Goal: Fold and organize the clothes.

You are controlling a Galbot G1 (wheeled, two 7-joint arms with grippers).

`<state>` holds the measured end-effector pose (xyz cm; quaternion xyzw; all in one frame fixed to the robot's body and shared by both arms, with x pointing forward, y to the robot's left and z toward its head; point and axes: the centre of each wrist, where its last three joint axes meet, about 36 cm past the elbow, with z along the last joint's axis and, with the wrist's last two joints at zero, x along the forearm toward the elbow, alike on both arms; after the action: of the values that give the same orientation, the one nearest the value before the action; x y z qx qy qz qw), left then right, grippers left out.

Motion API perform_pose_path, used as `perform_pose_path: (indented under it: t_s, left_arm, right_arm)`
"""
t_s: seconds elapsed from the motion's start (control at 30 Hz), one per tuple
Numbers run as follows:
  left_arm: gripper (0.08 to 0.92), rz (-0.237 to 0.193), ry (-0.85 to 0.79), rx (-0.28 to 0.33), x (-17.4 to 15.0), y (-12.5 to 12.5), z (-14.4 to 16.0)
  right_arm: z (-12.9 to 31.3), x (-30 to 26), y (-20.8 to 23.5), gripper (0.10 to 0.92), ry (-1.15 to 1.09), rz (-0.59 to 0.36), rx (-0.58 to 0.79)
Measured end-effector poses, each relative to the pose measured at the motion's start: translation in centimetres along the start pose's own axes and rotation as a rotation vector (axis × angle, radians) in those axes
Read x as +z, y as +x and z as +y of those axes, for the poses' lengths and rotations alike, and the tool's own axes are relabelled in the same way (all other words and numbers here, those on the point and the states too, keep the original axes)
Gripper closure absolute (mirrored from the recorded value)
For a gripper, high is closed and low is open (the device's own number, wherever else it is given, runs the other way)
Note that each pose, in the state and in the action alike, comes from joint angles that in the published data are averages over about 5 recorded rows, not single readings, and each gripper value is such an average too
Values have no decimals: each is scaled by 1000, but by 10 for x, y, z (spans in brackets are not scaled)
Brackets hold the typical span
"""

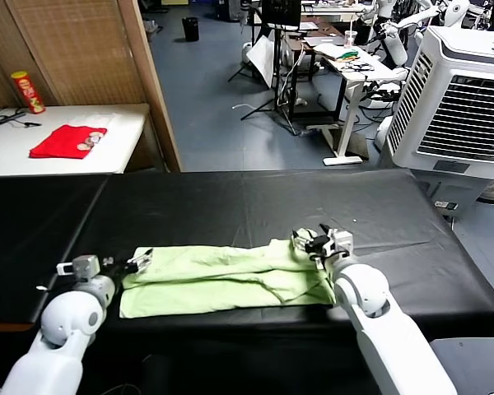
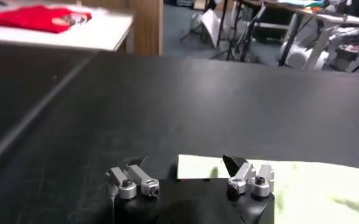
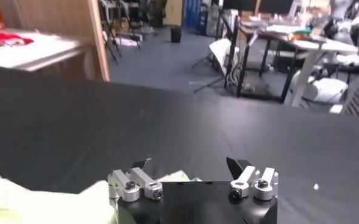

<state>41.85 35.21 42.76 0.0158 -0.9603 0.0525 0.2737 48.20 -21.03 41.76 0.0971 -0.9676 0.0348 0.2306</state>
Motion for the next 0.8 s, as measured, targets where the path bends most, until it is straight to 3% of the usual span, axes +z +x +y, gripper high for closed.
perform_pose_path:
  t_s: [0.1, 0.3, 0.4, 0.47, 0.57, 0.7, 0.8]
  left_arm:
    - [357, 10, 16, -5, 1, -5, 5]
    - [690, 16, 36, -20, 8, -7, 11]
    - [831, -18, 29, -41, 12, -8, 9]
    - [875, -49, 10, -66, 14, -10, 8]
    - [873, -84, -18, -85, 16, -11, 6]
    - [854, -114, -37, -80, 13, -9, 3]
    - [744, -130, -50, -77, 9, -6, 3]
  right_arm:
    - [4, 6, -4, 578, -2, 12, 13]
    - [16, 15, -5, 846, -20, -18, 76]
    - [22, 20, -4, 897, -32, -46, 102]
    - [25, 22, -2, 897, -40, -58, 101]
    - [25, 25, 1, 864, -47, -62, 82]
    - [21, 27, 10, 690, -43, -68, 52]
    - [16, 27, 19, 539, -37, -77, 49]
